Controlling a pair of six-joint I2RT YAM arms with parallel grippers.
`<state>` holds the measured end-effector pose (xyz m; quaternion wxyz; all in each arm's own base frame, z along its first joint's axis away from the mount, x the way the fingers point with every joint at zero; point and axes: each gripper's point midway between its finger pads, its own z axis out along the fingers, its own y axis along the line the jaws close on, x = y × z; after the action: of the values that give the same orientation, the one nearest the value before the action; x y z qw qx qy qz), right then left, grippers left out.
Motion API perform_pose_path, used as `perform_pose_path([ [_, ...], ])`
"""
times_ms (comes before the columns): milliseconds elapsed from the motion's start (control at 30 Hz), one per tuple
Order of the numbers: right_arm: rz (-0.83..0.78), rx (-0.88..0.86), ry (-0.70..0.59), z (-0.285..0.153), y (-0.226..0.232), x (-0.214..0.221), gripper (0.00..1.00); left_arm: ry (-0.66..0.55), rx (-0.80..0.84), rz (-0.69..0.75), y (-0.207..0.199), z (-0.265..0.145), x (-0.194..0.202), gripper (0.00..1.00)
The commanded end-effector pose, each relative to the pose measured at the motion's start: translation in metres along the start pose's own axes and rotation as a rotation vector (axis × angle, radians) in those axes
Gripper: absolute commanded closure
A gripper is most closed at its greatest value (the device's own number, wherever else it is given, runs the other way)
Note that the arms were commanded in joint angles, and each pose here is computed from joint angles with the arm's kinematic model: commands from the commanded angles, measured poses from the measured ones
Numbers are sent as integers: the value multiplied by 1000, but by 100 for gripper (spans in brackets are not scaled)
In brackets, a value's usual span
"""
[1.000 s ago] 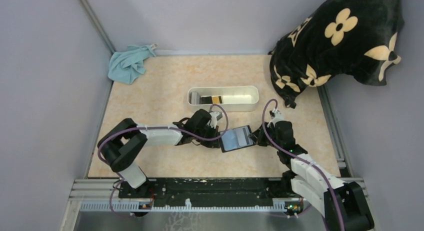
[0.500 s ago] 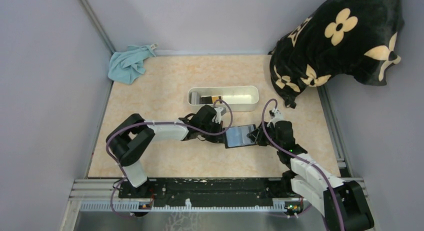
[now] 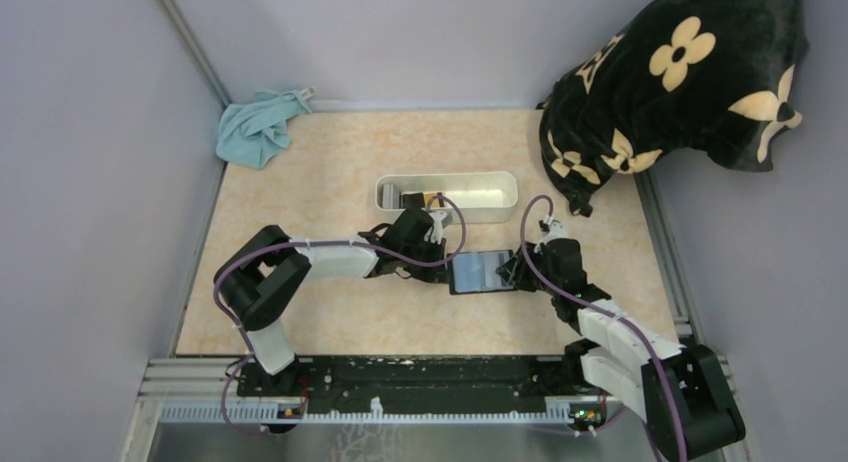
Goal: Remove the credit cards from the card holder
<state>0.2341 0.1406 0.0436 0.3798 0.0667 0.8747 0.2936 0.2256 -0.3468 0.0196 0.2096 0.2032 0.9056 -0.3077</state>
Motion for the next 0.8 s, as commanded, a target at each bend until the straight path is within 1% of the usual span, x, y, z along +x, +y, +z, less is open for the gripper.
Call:
perform_pose_path([
  [0, -18, -2, -54, 5, 8, -20, 66, 80, -97, 2, 27, -1, 24, 100],
  [167, -23, 40, -71, 4, -1, -21, 66, 89, -86, -4, 27, 1, 27, 100],
  [400, -21, 58, -78, 3, -5, -21, 65, 91, -71, -8, 24, 3, 28, 100],
  [767, -24, -3, -23, 9, 0, -6, 64, 91, -60, -13, 22, 3, 27, 100],
])
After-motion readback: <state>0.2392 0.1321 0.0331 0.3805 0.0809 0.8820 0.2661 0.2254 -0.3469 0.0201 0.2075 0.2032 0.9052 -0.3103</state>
